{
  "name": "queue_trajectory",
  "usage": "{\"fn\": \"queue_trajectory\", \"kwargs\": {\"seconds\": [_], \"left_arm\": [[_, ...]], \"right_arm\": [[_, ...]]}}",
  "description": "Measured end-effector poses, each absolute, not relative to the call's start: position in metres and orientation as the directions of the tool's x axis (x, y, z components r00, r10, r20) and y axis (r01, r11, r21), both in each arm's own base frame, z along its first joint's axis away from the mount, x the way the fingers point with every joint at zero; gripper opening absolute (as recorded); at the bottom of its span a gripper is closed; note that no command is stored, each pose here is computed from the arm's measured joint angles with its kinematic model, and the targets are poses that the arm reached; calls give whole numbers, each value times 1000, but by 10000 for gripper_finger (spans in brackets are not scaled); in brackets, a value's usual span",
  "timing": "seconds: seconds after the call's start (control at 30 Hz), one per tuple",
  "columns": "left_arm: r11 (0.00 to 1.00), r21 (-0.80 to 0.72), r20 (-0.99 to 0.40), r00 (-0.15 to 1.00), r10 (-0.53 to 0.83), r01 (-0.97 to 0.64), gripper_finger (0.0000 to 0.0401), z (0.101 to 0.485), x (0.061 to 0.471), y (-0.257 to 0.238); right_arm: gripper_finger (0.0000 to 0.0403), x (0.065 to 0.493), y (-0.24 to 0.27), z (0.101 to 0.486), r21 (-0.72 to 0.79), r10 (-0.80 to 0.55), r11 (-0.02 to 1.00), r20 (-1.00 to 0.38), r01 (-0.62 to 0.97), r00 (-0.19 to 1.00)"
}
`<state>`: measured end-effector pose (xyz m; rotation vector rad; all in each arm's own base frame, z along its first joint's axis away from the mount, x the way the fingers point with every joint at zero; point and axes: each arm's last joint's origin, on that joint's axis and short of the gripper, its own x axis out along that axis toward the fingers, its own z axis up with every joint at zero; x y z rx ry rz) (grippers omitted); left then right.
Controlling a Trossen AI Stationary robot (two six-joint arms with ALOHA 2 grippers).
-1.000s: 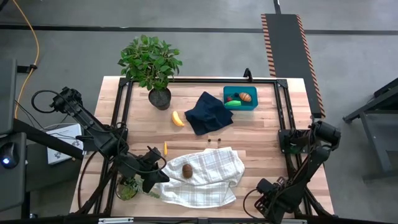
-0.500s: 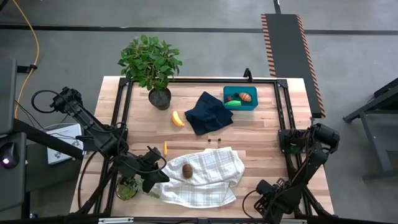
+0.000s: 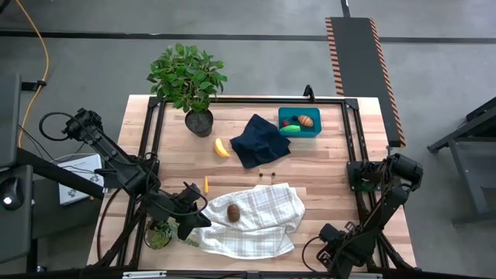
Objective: Pick and placing Produce into tupperware
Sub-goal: Put the red cherry into the blue bin
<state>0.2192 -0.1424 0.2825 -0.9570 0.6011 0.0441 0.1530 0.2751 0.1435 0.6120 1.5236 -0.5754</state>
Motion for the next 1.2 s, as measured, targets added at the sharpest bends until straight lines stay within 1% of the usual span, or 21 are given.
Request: {"fn": "queue_trajectory", "kwargs": {"seconds": [0.5,0.73,0.97,1.2], "left_arm": [[596,-749,-501,836,-223,-290,40,282,219,-142],[608,-742,-501,836,-222,-283,40,282,219,-142],[616,-737,-501,837,-222,-277,40,282,219,-142],[650,-716,-500,837,-222,-255,40,283,219,-142]], "right_arm": [[86,153,275,144,5,32,727,-999,686,-26],[83,152,276,144,-2,56,722,-997,692,-62],[83,157,277,153,54,109,705,-994,707,-32],[83,187,275,173,147,177,692,-984,707,30]]}}
